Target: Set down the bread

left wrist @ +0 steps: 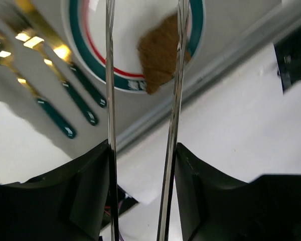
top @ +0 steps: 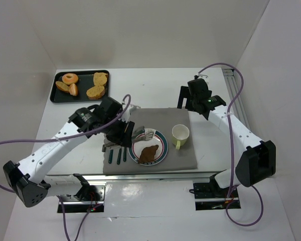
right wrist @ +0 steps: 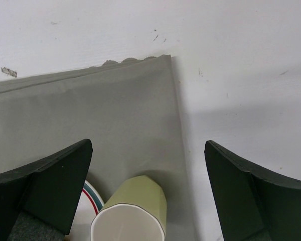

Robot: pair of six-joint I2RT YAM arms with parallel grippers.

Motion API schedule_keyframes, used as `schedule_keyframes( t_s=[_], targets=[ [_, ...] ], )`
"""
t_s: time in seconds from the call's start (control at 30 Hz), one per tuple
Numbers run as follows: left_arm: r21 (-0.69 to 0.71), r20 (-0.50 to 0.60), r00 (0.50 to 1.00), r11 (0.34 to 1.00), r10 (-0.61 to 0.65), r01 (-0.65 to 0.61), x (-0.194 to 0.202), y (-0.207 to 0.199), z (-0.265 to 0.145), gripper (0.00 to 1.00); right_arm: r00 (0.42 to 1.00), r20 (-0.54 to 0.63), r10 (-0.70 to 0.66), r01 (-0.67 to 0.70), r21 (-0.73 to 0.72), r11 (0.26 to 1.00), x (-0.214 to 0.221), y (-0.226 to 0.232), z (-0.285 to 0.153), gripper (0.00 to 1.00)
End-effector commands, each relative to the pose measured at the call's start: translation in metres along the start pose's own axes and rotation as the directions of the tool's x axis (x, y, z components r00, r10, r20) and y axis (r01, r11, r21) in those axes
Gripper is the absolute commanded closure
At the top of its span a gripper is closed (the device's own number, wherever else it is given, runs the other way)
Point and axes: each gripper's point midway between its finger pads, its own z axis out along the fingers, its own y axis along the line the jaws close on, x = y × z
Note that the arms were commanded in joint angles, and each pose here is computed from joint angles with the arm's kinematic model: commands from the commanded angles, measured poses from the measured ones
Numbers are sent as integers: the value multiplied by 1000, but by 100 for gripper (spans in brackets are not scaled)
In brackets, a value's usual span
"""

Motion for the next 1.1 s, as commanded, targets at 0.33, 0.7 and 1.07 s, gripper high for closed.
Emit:
schedule_keyframes(
  t_s=[0.33, 0.7, 1.07],
  targets=[
    [-335, 553, 718, 676, -422, 656, -106, 216, -105, 35, 999, 34, 28, -23, -147, 989, -15, 25, -11, 0],
    [-473, 584, 646, 441, -492, 763, -127, 359, -82, 32, 995, -98, -24, 1, -226, 974, 38, 52, -8, 0],
    [-526, 550, 645, 379, -531, 761, -141, 423, -48, 31, 984, -162, -72, 34, -228, 973, 72, 61, -16, 0]
  ],
)
